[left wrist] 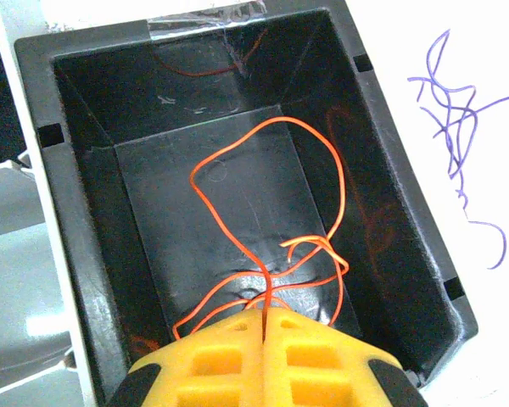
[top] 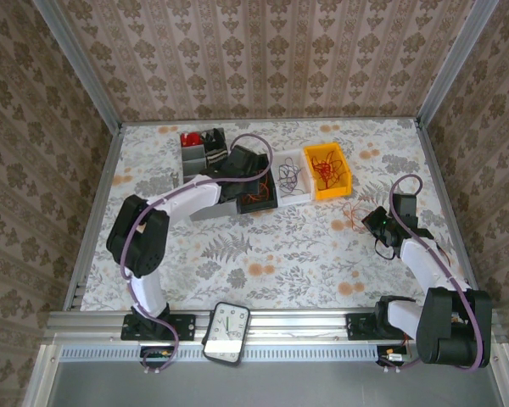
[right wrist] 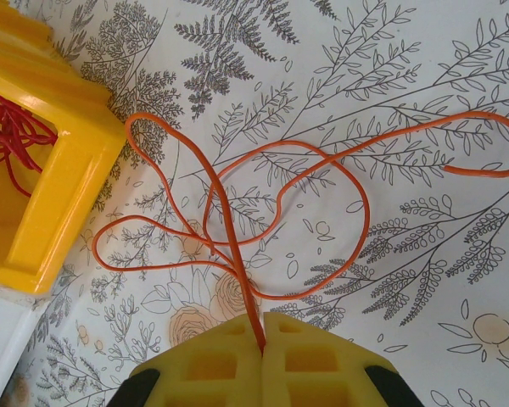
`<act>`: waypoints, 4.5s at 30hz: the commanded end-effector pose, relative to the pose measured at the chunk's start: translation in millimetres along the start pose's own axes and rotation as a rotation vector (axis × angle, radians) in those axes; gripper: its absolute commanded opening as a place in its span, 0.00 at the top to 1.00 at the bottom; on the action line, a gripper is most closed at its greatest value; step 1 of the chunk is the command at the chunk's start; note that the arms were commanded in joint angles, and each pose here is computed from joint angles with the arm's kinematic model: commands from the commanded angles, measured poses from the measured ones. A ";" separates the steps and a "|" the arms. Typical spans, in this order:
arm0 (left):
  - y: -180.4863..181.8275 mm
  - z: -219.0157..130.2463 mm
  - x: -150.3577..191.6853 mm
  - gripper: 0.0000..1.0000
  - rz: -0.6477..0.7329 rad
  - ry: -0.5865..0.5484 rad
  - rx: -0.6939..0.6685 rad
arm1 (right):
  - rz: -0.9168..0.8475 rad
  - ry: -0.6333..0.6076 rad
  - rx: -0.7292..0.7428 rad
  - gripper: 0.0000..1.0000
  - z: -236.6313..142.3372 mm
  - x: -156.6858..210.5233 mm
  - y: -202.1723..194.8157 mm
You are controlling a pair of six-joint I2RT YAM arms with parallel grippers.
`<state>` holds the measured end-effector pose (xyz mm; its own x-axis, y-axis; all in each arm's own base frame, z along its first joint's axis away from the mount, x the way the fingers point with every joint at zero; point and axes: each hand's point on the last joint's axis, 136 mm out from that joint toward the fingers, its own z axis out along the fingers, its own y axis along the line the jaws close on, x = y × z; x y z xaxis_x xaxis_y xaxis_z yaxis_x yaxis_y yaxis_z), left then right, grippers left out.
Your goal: Untangle the cables
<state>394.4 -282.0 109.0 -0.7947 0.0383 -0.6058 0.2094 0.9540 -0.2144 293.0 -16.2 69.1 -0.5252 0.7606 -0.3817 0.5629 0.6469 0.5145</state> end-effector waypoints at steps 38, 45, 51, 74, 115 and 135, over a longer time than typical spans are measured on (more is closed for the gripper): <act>136.9 -116.0 -56.7 0.09 -0.303 -0.438 -0.342 | -0.426 -0.249 -0.570 0.97 -167.0 -43.5 257.3; 164.3 -134.7 -45.1 0.09 -0.359 -0.463 -0.384 | -0.461 -0.127 -0.753 0.97 -161.6 -21.4 342.5; 176.5 -140.6 -37.3 0.09 -0.377 -0.461 -0.405 | -0.492 0.037 -0.812 0.97 -119.5 19.1 391.2; 186.2 -131.1 -30.6 0.09 -0.399 -0.421 -0.403 | -0.728 0.251 -0.289 0.96 60.8 91.4 343.7; 181.7 -132.2 -28.6 0.07 -0.287 -0.400 -0.405 | -0.512 -0.129 -0.130 0.44 19.1 -13.5 232.6; 314.3 -184.9 71.3 0.00 -0.089 -0.357 -0.930 | -0.705 -0.662 0.368 0.00 17.2 -92.1 63.2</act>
<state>289.5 61.9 137.7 -0.5402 -0.0627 -0.8392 -0.4901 0.8341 0.2532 374.6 -40.5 108.3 -0.4845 0.0977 -0.8693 0.4791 0.8611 -0.1703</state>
